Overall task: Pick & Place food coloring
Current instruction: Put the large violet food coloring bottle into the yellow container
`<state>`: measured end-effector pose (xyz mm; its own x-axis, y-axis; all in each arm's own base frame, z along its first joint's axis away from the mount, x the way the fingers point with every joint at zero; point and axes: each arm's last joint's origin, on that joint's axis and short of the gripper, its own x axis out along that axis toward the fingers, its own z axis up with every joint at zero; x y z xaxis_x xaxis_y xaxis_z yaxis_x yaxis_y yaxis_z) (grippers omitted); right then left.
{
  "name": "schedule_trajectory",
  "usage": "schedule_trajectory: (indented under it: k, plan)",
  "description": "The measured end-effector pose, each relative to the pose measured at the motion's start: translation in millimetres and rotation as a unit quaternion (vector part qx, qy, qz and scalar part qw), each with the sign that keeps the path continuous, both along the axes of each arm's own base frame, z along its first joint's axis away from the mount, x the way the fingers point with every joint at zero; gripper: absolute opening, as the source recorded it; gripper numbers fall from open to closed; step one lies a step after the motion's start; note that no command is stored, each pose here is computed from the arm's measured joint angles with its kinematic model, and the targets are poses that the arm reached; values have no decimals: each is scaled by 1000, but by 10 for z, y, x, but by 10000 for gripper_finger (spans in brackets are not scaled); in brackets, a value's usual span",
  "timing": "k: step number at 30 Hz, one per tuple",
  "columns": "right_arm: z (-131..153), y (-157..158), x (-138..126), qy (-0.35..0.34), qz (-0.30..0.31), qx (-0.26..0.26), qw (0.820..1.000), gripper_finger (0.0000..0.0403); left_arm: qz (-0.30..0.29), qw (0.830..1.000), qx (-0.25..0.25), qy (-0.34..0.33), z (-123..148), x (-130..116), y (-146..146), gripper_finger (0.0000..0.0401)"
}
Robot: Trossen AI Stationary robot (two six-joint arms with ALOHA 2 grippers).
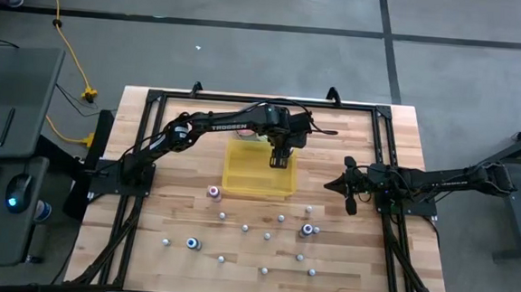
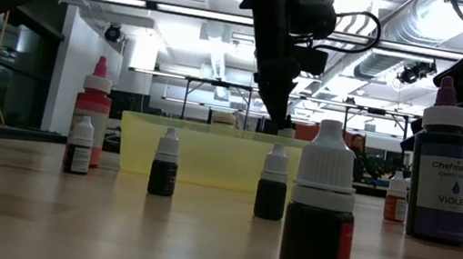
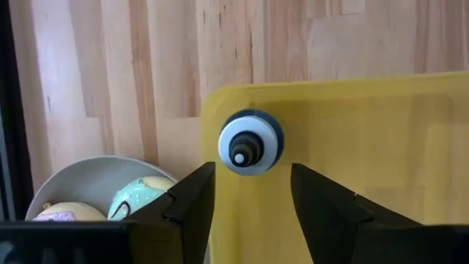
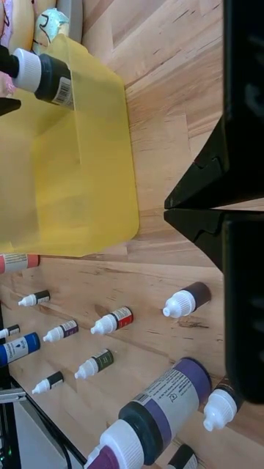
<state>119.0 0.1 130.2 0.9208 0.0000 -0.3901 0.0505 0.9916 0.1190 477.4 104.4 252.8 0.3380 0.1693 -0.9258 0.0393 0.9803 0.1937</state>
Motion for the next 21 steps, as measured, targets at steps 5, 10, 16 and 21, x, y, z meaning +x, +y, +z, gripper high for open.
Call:
schedule_trajectory:
  k: [5,10,16,21]
  plan:
    - [0,0,0,0,0,0,1000,0,4,1000,10,3,42,-27,1,175]
    - [0,0,0,0,0,0,1000,0,6,1000,23,12,98,-72,0,175]
    - [0,0,0,0,0,0,1000,0,6,999,29,-15,361,-168,-28,175]
    - [0,0,0,0,0,0,1000,0,-6,999,18,-36,655,-320,-127,175]
